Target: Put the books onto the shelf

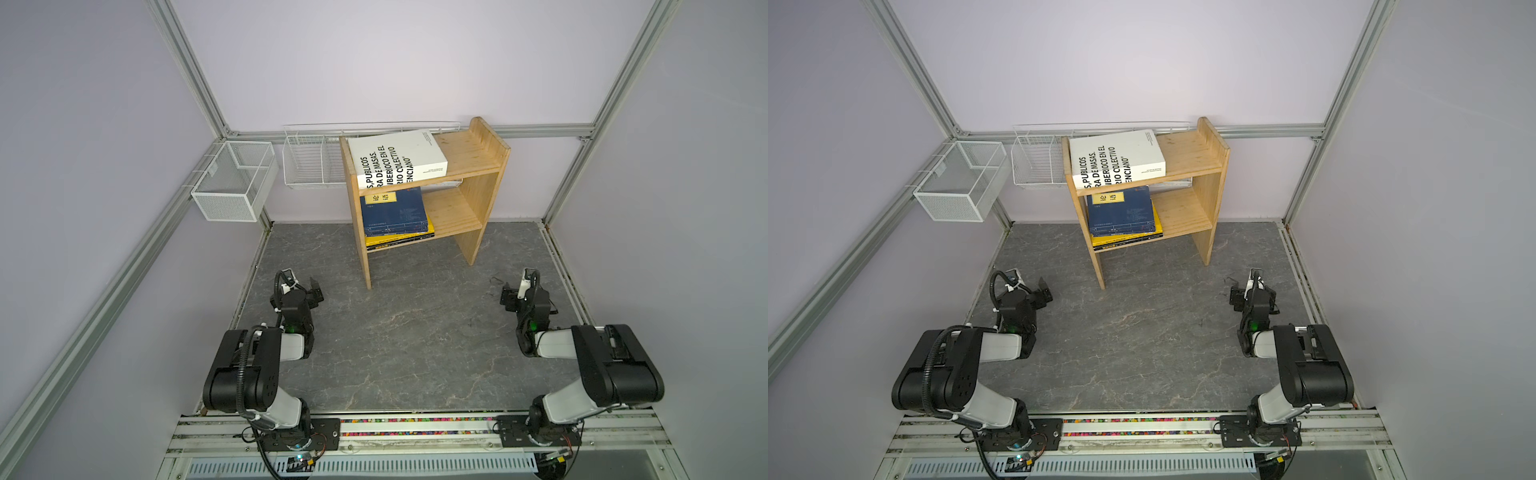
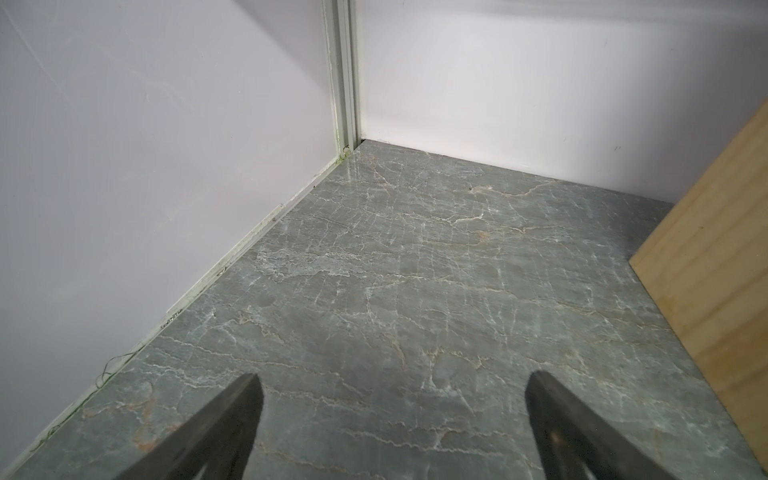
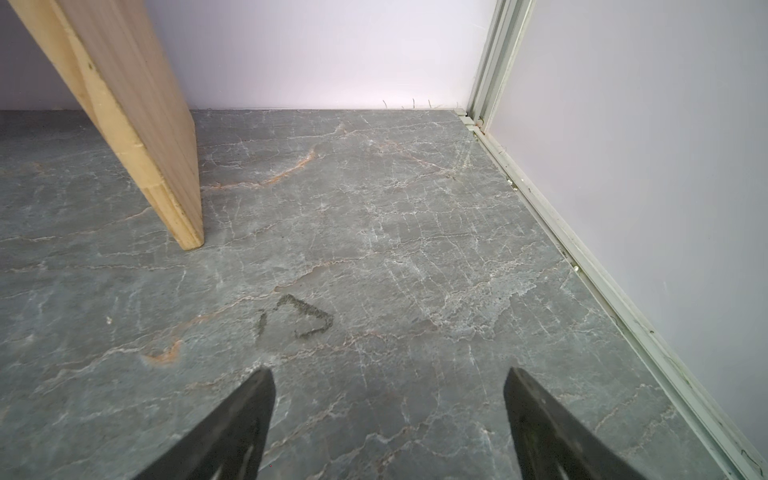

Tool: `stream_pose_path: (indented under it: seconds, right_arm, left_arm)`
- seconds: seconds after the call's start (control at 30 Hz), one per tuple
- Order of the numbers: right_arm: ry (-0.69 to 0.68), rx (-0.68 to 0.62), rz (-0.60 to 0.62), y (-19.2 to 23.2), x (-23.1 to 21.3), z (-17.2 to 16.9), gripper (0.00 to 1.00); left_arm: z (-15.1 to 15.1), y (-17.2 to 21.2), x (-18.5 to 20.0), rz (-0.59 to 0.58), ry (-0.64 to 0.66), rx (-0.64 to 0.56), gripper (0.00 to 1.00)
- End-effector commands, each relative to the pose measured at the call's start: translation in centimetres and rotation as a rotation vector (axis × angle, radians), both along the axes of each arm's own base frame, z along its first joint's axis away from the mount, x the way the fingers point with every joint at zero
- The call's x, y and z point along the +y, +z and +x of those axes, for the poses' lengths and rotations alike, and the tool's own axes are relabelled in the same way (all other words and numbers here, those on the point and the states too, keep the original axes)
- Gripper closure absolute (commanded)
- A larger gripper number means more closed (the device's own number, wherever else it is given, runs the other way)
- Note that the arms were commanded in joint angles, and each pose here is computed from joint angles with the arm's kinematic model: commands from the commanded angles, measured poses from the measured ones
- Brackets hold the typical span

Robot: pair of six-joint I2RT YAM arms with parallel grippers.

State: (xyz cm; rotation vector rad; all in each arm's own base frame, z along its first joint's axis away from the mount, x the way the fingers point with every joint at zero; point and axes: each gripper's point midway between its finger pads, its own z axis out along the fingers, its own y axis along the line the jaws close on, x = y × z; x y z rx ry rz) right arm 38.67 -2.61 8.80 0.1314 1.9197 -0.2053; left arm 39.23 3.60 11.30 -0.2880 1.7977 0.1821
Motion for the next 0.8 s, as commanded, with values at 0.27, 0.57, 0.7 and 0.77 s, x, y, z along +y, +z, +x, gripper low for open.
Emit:
stream_pose_path:
  seconds: [0.27,0.57,0.7,0.77]
  right_arm:
    - [0.023,-0.019,-0.004,0.68,0.33,0.37,0.11]
    - [0.022,-0.017,-0.001,0.65,0.25,0.49,0.11]
    - [0.023,-0.018,-0.001,0.73,0.26,0.51,0.11]
    - [0.023,-0.018,-0.001,0.67,0.27,0.43,0.11]
  left_arm:
    - [0.37,0.61,-0.12,0.025,-0.003,-0.02,0.01]
    - [0.44,0.6,-0.17,0.025,-0.006,-0.016,0.01]
    - [0.43,0.55,-0.15,0.025,-0.005,-0.015,0.01]
    - [0.41,0.63,-0.17,0.025,-0.005,-0.019,0.01]
